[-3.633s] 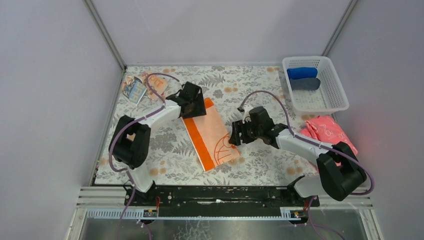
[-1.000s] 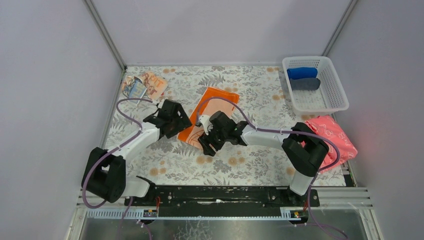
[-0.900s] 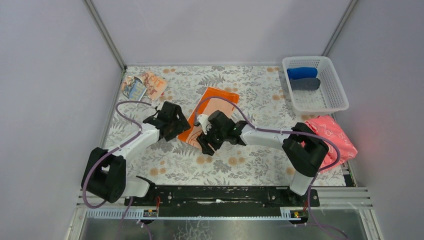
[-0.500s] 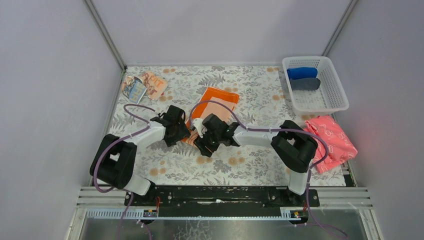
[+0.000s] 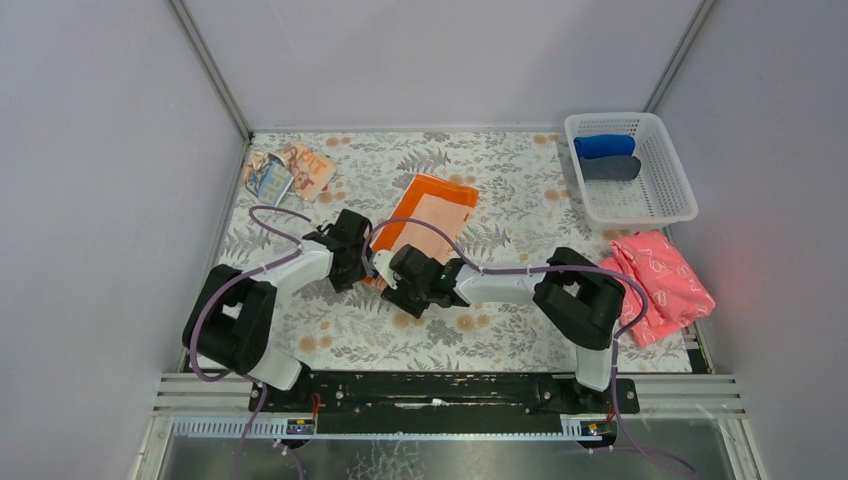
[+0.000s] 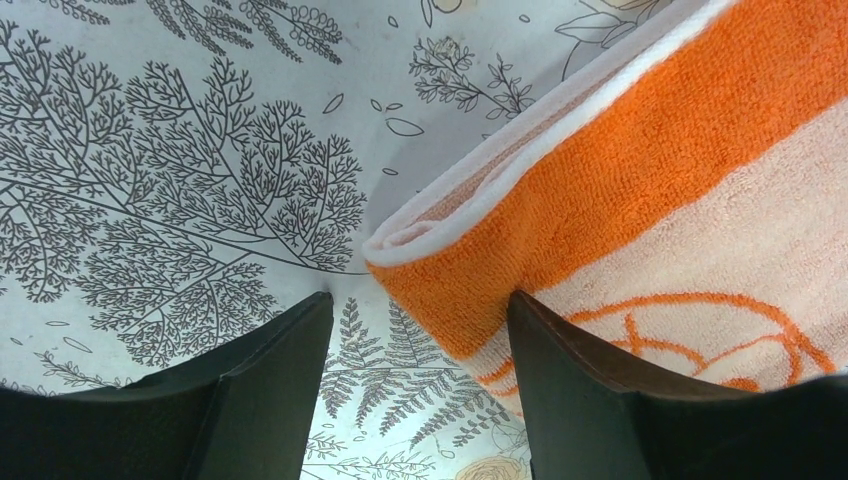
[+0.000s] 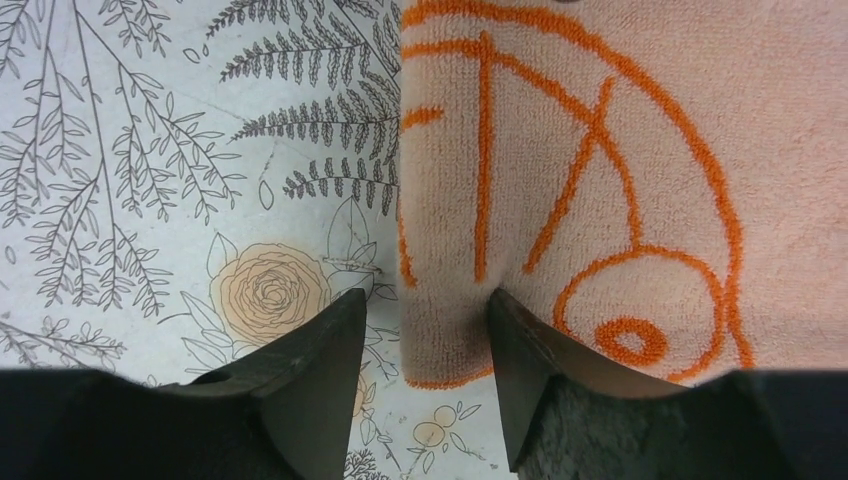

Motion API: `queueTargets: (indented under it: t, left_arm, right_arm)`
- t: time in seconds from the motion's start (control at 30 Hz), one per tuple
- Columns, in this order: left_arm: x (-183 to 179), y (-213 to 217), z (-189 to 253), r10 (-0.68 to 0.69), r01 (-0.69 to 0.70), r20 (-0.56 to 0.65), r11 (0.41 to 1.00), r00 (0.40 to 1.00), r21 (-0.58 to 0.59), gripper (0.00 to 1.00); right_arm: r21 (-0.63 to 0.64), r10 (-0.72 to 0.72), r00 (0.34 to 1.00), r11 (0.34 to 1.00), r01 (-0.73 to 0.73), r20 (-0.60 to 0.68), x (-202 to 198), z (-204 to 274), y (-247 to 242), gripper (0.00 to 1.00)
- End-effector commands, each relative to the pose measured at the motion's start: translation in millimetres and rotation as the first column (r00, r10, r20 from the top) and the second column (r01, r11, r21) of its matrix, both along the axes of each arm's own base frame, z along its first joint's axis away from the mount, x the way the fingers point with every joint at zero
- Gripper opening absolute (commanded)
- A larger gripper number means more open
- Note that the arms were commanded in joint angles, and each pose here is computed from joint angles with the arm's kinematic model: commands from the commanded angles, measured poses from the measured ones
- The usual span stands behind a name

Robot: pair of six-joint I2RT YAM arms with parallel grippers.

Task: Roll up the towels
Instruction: Roll the towel at the center of the board.

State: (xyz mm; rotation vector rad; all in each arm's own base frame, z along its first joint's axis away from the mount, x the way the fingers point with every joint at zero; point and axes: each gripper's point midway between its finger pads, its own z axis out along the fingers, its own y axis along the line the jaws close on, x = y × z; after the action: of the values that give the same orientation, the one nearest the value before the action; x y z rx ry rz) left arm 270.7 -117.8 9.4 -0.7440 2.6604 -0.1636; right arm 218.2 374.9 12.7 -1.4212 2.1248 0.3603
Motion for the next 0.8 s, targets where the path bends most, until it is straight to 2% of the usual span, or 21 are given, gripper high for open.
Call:
queueTargets:
  t: [0.0,0.07,0.13,0.2,0.37,0.53,0.6,0.77]
  left_arm:
    - [-36,22,-46,0.031,-0.014,-0.162,0.994,0.986,0.107,0.64]
    - [-36,22,-46,0.032,-0.013,-0.164,0.993,0.986,0.119,0.64]
    - [-36,22,-47,0.031,-0.008,-0.169,0.991,0.985,0.132,0.64]
    - [-35,23,-47,0.032,-0.008,-0.171,0.990,0.985,0.139,0.62]
    - [-23,22,-34,0.037,-0.020,-0.130,0.991,0.991,0.130,0.55]
    - [-10,22,-18,0.035,-0.023,-0.098,0.992,0.995,0.125,0.49]
    - [-6,24,-12,0.037,-0.027,-0.081,0.992,0.996,0.121,0.40]
    - [-2,26,-2,0.043,-0.037,-0.045,0.993,0.998,0.115,0.36]
  right_arm:
    - [-0.239,-0.003,0.999,0.971,0.012,0.041,-6,-38,-40,0.54]
    - [-0.260,0.002,0.999,0.965,0.009,0.043,-7,-43,-42,0.48]
    - [-0.274,0.000,0.999,0.962,0.014,0.050,-7,-46,-45,0.35]
    - [-0.274,-0.003,0.999,0.962,0.016,0.050,-7,-45,-46,0.27]
    - [-0.177,0.010,1.000,0.984,-0.012,-0.017,-19,-32,-30,0.00]
    - [0.003,0.023,0.986,1.000,-0.022,-0.165,-27,-9,-7,0.00]
    - [0.089,0.024,0.975,0.996,-0.005,-0.223,-26,3,0,0.00]
    - [0.258,0.046,0.923,0.964,0.059,-0.383,-24,25,8,0.00]
